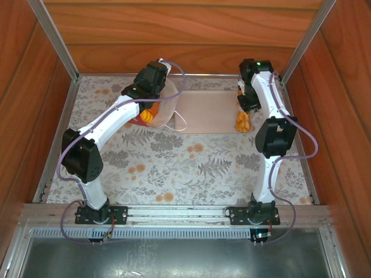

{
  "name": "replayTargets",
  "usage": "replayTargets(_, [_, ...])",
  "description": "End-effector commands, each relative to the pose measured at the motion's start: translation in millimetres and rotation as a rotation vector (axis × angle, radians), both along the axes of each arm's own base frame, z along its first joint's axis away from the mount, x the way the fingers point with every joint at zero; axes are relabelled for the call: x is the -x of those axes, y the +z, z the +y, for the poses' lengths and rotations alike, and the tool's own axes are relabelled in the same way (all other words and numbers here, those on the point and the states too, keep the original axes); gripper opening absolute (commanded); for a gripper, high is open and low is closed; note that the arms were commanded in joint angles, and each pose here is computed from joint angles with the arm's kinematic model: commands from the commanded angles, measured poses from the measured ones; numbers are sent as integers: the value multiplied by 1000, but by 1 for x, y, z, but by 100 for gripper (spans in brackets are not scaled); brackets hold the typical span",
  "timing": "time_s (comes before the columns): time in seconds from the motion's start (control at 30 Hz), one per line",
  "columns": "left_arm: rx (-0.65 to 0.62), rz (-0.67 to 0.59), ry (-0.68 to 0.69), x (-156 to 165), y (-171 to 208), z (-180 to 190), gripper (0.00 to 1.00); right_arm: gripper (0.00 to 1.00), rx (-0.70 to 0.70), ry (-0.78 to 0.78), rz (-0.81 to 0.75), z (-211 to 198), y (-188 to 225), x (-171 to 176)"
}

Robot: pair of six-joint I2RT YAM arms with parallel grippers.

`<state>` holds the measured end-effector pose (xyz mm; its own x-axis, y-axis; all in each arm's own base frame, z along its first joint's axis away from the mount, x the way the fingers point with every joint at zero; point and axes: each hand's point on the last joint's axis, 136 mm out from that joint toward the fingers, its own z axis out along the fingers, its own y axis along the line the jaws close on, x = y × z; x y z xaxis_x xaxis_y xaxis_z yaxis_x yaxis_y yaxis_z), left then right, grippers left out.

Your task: Take the fake bread out of the paper bag

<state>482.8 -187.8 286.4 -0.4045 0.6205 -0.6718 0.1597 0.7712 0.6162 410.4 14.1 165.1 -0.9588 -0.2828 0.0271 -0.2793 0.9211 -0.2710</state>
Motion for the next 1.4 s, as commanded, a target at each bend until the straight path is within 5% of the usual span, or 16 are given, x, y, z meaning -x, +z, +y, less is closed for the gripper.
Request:
replayTargets(0.0, [51, -103, 29, 0, 43, 9, 0, 45, 21, -8, 34, -6, -11, -2])
replayTargets(0.6, [51, -108, 28, 1, 46, 9, 0, 64, 8, -13, 57, -2, -24, -7])
replayTargets(1.17, [59, -120, 37, 1, 51, 11, 0, 48, -8, 38, 53, 1, -32, -10])
replayTargets(1.37, [62, -122, 38, 0, 52, 10, 0, 50, 30, 44, 54, -6, -33, -9])
